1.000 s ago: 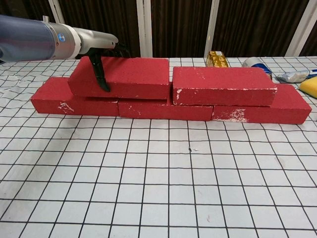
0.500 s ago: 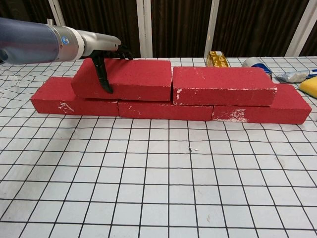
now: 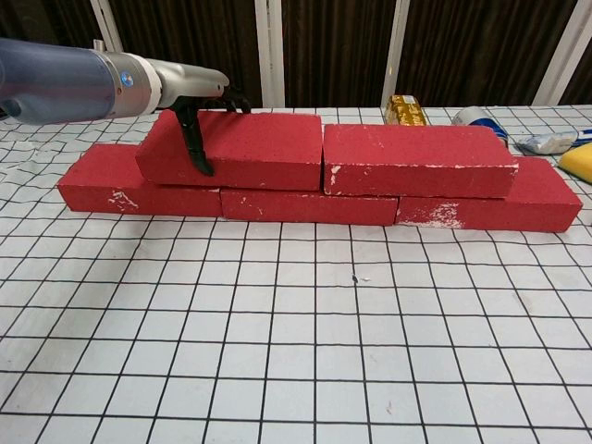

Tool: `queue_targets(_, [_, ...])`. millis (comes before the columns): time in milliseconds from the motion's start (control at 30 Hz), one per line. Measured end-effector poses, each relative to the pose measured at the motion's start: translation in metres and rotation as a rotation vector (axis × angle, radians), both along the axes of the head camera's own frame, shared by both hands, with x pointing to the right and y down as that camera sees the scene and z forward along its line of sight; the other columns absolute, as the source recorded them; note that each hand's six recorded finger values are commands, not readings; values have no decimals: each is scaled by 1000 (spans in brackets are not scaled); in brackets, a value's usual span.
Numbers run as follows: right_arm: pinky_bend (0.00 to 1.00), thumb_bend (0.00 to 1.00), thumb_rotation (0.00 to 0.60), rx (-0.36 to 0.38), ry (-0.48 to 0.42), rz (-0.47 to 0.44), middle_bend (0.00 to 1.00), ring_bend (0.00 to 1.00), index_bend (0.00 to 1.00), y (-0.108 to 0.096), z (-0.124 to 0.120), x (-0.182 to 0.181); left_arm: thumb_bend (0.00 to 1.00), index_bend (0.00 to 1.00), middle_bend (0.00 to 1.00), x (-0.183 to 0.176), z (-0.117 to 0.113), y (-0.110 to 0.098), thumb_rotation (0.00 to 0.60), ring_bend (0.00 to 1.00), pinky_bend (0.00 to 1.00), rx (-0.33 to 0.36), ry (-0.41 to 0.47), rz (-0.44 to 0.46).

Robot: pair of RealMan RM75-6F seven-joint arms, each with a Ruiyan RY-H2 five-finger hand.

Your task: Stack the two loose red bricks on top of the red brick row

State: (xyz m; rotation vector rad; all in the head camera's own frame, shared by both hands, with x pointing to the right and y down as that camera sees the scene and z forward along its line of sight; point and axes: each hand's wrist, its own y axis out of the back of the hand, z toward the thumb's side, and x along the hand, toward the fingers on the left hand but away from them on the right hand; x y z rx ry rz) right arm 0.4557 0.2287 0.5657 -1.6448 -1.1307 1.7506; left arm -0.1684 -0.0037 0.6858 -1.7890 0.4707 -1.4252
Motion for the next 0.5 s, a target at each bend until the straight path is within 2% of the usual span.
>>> queue_targets(167, [0, 162, 600, 4, 2, 7, 0, 0, 8, 0, -1, 1, 0, 205, 187, 0, 0, -1, 600, 53, 94, 1, -6, -4])
queue_targets(500, [0, 162, 600, 8, 3, 14, 0, 0, 8, 0, -2, 2, 0, 184, 123, 2, 0, 1, 600, 38, 88, -6, -16, 5])
